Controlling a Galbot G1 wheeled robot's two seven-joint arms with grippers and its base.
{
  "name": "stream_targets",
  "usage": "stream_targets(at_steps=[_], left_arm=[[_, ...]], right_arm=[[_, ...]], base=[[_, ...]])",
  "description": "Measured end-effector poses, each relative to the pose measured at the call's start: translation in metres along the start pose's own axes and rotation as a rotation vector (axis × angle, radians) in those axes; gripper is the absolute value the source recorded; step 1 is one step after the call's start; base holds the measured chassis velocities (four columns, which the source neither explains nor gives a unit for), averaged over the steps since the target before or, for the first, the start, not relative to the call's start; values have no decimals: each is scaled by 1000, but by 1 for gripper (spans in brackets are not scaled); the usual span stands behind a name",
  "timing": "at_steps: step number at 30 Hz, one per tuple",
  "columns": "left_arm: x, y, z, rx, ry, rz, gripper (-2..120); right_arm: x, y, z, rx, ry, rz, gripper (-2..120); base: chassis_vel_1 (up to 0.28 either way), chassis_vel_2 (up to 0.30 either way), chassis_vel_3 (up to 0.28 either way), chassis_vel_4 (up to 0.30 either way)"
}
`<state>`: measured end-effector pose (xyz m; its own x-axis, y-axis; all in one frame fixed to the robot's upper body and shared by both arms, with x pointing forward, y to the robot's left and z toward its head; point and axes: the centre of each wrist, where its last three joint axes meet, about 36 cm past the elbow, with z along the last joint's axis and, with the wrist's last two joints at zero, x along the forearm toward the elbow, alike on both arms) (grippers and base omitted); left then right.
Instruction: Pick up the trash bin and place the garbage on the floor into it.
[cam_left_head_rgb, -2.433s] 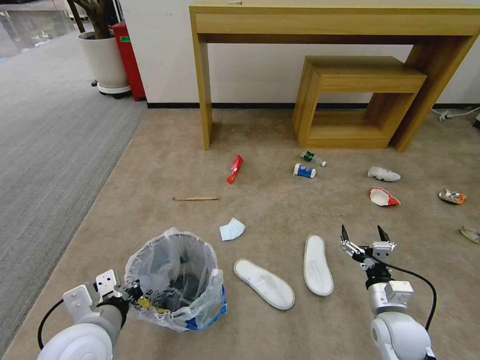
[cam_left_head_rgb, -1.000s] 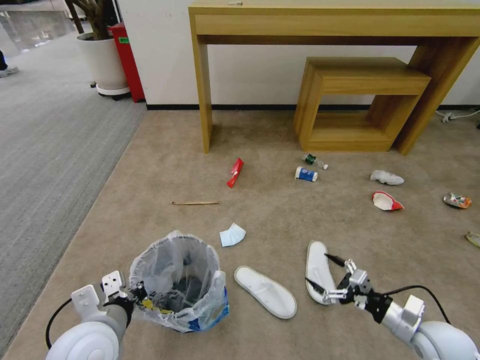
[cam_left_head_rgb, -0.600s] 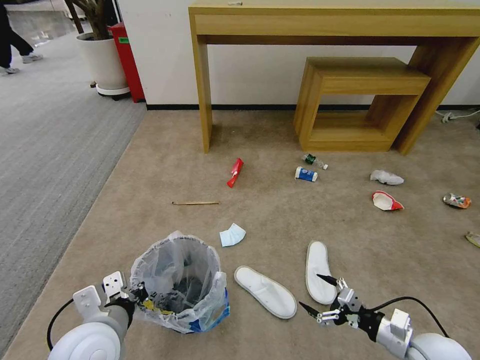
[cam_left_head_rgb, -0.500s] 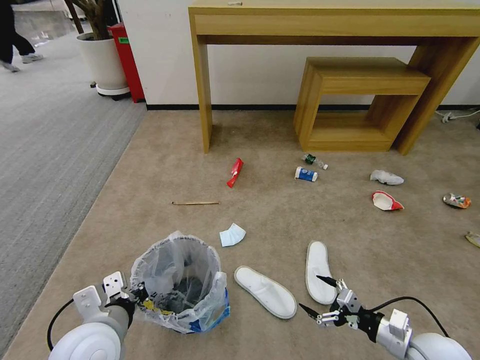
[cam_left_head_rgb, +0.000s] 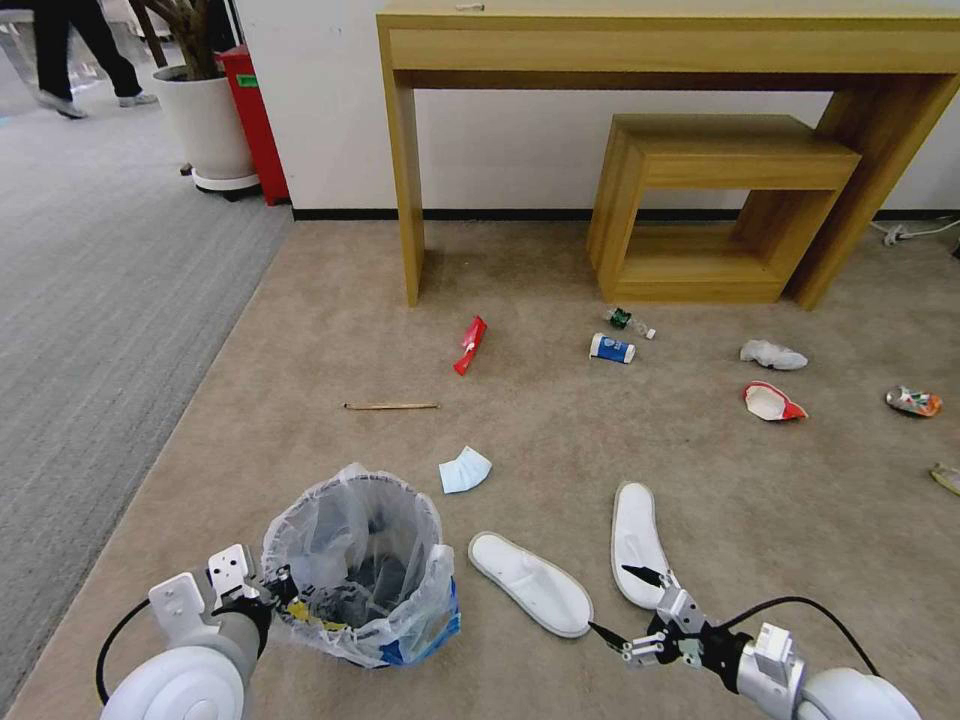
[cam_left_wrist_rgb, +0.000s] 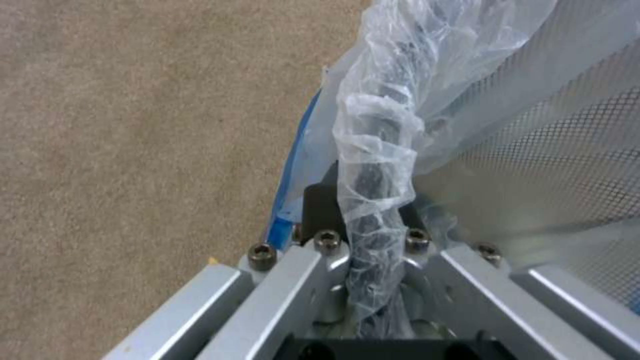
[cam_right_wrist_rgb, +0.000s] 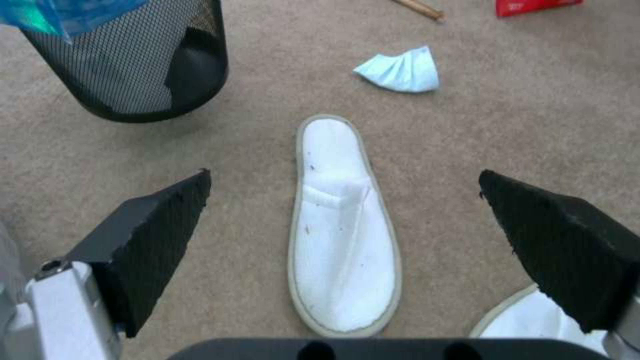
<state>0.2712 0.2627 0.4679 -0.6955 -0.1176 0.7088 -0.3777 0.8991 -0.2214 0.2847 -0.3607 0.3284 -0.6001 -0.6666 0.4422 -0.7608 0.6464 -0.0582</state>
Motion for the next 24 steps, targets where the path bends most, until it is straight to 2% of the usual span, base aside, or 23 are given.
stream_targets(at_steps=[11,24], left_arm=[[0,-2,5,6,-2,-2,0],[-1,-3,9,21,1,-15,0]], right_arm=[[-19,2,-4,-17,9,43,100],[-44,6,4,-40,9,25,100]], base=[[0,0,0,0],[0,0,0,0]])
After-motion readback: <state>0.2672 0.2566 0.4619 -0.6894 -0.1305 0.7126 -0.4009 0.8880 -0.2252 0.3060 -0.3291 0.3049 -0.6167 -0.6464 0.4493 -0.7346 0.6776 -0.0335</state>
